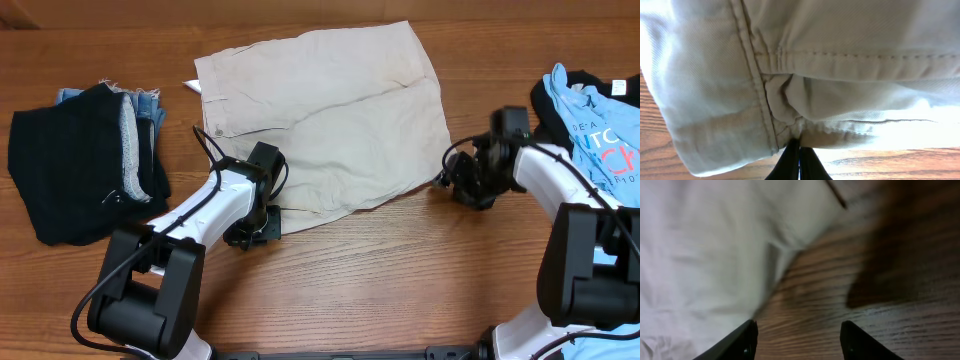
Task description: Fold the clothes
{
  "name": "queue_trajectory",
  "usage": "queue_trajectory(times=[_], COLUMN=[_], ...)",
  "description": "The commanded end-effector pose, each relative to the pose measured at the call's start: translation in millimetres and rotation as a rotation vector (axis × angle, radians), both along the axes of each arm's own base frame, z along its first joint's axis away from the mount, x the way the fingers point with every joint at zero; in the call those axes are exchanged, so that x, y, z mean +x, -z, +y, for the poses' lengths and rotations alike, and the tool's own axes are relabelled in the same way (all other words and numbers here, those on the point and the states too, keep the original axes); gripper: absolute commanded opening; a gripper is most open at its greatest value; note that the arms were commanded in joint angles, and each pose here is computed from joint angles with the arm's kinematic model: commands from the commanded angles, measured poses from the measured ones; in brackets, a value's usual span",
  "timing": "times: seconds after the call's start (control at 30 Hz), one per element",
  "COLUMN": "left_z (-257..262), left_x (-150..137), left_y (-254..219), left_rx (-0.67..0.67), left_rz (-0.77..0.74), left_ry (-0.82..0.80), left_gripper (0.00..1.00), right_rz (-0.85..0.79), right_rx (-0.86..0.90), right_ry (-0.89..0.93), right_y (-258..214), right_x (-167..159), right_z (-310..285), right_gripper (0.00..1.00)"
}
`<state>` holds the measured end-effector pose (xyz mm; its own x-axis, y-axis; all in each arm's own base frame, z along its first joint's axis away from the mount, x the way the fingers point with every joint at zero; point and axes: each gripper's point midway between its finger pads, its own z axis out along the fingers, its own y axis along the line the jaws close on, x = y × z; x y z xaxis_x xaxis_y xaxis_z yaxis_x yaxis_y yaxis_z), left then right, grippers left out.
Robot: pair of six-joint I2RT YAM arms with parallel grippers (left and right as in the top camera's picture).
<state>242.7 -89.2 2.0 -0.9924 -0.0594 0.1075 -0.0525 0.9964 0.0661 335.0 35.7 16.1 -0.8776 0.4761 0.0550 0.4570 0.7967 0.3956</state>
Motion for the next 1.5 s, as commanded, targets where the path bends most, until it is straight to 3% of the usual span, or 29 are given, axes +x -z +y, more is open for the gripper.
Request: queue_trajectory(times=[0.0, 0.2, 0.23, 0.3, 0.37, 0.4, 0.6, 0.8, 1.1, 1.13, 1.2, 1.27, 1.37, 1.47], left_z=[2, 2, 2, 2, 2, 2, 8, 24, 37, 37, 31, 19, -9, -26], left_x=[-4, -3, -3, -3, -2, -2, -2, -6, -20, -19, -15, -7, 11, 30], left_y=[1, 1, 1, 1, 0, 0, -6, -11, -15, -15, -15, -16, -23, -29], left_rx=[0.014, 0.014, 0.013, 0.014, 0.013, 0.014, 0.034, 0.068, 0.096, 0.093, 0.061, 0.001, -0.144, -0.199], left_rz=[0.003, 0.0, 0.0, 0.0, 0.0, -0.001, 0.01, 0.039, 0.105, 0.099, 0.088, 0.071, 0.02, -0.048], left_ry=[-0.016, -0.016, -0.016, -0.016, -0.017, -0.017, -0.026, -0.064, -0.09, -0.09, -0.096, -0.087, -0.002, 0.049], left_gripper=[0.04, 0.04, 0.04, 0.04, 0.04, 0.04, 0.04, 0.04, 0.04, 0.04, 0.04, 0.04, 0.11, 0.14], right_rz=[-0.056, -0.155, -0.172, -0.196, -0.207, -0.225, -0.286, -0.206, -0.009, 0.006, 0.018, 0.009, -0.017, -0.04], right_rx=[0.21, 0.276, 0.279, 0.263, 0.223, 0.21, 0.072, -0.264, -0.318, -0.316, -0.314, -0.315, -0.304, -0.274], right_ry=[0.021, 0.104, 0.105, 0.105, 0.109, 0.095, -0.002, -0.078, -0.074, -0.076, -0.078, -0.067, -0.029, -0.027], right_y=[-1, -1, -3, -3, -1, -2, -41, -104, -104, -103, -103, -103, -104, -104], right_x=[5, 30, 34, 39, 41, 44, 61, 59, 17, 13, 10, 13, 21, 27], right_z=[31, 50, 52, 50, 43, 39, 4, -49, -59, -59, -59, -60, -63, -59], right_gripper=[0.56, 0.63, 0.57, 0.25, 0.07, 0.04, 0.04, 0.04, 0.04, 0.09, 0.37, 0.58, 0.67, 0.68])
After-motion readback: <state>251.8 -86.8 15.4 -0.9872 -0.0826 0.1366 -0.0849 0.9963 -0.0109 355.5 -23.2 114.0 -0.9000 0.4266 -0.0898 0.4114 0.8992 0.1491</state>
